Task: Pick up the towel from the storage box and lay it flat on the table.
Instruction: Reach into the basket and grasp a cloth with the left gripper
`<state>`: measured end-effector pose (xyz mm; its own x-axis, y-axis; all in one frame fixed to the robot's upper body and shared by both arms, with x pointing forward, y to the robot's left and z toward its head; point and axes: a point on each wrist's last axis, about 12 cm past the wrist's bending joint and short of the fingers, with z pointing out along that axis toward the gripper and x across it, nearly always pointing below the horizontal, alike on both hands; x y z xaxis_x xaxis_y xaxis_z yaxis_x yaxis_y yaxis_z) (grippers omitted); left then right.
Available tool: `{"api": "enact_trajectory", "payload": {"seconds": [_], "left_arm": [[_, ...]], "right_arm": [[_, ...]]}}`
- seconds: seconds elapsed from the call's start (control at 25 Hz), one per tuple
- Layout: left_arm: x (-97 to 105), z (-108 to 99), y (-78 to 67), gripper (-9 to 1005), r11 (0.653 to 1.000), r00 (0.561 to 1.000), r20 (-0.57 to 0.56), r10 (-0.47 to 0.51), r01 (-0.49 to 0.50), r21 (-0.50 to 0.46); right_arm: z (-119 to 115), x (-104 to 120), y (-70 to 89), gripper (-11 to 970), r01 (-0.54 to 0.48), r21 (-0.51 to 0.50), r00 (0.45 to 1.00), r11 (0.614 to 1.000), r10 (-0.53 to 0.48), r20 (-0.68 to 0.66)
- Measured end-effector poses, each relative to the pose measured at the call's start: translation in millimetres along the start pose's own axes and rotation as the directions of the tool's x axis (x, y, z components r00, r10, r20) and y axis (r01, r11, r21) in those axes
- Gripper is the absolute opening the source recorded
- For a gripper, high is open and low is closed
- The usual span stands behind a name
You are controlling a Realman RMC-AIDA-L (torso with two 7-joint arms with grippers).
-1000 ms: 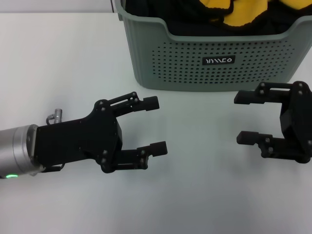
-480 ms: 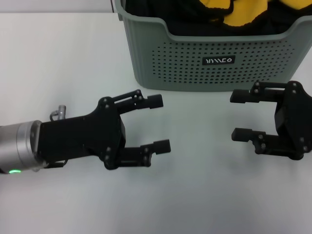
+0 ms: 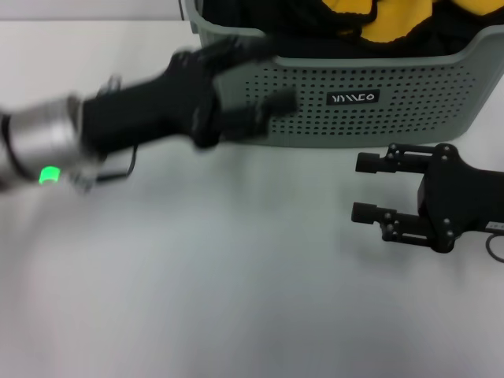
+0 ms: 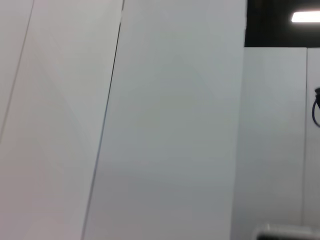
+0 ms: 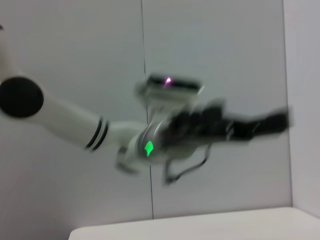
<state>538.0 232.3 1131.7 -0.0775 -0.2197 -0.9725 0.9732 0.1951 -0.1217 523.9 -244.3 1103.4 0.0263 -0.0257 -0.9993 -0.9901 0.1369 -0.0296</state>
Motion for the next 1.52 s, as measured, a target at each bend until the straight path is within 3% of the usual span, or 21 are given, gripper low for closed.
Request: {"api": "enact_trajectory", "payload": {"seconds": [0.2, 0.28, 0.32, 0.36, 0.48, 0.72, 1.12, 1.24, 1.52], "left_arm": [[-39, 39, 25.3, 814, 0.998, 0.995, -0.076, -0.063, 0.064, 0.011], [-55, 58, 38.5, 813, 0.996, 0.987, -0.149, -0.063, 0.053, -0.065], [-55, 58, 38.5, 813, 0.996, 0.987, -0.149, -0.063, 0.053, -0.065], [-68, 74, 50.5, 813, 0.986, 0.979, -0.203, -0.031, -0.003, -0.168], [-74, 85, 57.3, 801, 0.971, 0.968, -0.250, 0.015, -0.074, -0.226], [-66, 111, 69.4, 778, 0.903, 0.890, -0.439, 0.124, -0.285, -0.322], [-45, 128, 72.2, 738, 0.836, 0.775, -0.606, 0.179, -0.444, -0.321], [-45, 130, 74.6, 727, 0.817, 0.770, -0.614, 0.174, -0.460, -0.346], [-47, 132, 75.9, 670, 0.813, 0.766, -0.620, 0.169, -0.464, -0.351]], "right_arm": [[6, 8, 0.1, 578, -0.019, 0.003, 0.999, 1.000, 0.019, -0.036], [7, 11, 0.8, 578, -0.030, 0.008, 0.999, 1.000, 0.030, -0.044], [7, 12, 1.6, 578, -0.036, 0.009, 0.998, 0.999, 0.036, -0.047], [7, 13, 1.8, 578, -0.039, 0.010, 0.998, 0.999, 0.039, -0.049], [9, 15, 2.0, 577, -0.043, 0.009, 0.997, 0.999, 0.044, -0.058], [10, 14, 2.4, 577, -0.040, -0.003, 0.998, 0.999, 0.040, -0.055], [7, 14, 2.2, 575, -0.034, 0.012, 0.998, 0.999, 0.035, -0.044], [8, 14, 0.7, 575, -0.031, 0.017, 0.998, 0.999, 0.032, -0.046], [7, 14, 0.8, 574, -0.032, 0.024, 0.998, 0.999, 0.033, -0.043]]}}
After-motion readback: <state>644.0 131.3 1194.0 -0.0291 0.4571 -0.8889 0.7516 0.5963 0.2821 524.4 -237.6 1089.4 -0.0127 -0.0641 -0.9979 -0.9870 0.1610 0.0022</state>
